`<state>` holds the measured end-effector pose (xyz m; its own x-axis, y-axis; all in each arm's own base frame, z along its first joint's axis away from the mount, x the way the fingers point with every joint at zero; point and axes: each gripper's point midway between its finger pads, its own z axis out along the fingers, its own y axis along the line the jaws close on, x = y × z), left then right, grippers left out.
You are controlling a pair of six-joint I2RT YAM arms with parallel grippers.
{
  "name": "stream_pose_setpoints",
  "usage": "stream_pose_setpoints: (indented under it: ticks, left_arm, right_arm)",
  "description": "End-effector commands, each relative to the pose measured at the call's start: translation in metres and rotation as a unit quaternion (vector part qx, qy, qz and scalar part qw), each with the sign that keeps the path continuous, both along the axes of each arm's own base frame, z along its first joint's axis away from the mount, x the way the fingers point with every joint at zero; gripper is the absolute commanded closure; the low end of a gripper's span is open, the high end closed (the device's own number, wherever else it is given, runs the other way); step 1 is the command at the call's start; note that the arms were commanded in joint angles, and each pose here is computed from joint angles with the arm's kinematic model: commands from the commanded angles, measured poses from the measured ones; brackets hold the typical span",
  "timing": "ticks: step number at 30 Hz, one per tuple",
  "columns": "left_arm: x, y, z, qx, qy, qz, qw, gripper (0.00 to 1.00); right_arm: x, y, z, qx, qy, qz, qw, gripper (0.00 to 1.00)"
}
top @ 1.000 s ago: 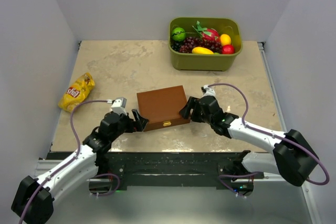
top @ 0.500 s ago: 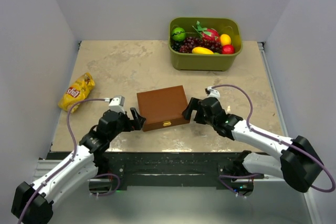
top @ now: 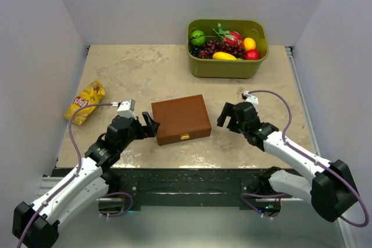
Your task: Organize the mixed jewelry
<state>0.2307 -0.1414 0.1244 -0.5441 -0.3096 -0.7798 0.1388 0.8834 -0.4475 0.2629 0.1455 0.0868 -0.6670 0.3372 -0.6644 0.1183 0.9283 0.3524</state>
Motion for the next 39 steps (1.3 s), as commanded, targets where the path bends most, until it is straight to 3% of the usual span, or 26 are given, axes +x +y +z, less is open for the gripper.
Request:
stream_pose_setpoints:
  ticks: [1,11,15,23,29,34,39]
  left_arm:
    - [0.013,0.004,0.035,-0.01,-0.035,0.03,0.999,0.0]
    - [0.025,0.01,0.044,0.011,-0.024,0.061,0.998,0.0]
    - [0.044,0.018,0.06,0.033,-0.041,0.096,0.994,0.0]
    - [0.085,0.001,0.085,0.08,-0.067,0.08,0.991,0.0]
    - [0.113,0.002,0.103,0.062,-0.081,0.08,0.992,0.01]
    - [0.134,0.031,0.104,0.019,-0.083,0.109,0.99,0.0]
    - [0.143,0.077,0.095,0.036,-0.078,0.164,0.983,0.01]
  right_arm:
    - [0.025,-0.012,0.023,0.015,-0.02,-0.003,1.0,0.01]
    - [0.079,-0.055,0.044,0.011,-0.055,-0.065,0.996,0.01]
    - [0.092,-0.076,0.05,-0.028,-0.066,-0.095,0.993,0.01]
    - [0.093,-0.107,0.048,-0.084,-0.104,-0.144,0.98,0.01]
    - [0.087,-0.132,0.055,-0.127,-0.141,-0.184,0.964,0.01]
    - [0.076,-0.156,0.073,-0.15,-0.18,-0.238,0.943,0.01]
    - [0.068,-0.163,0.083,-0.153,-0.239,-0.243,0.928,0.01]
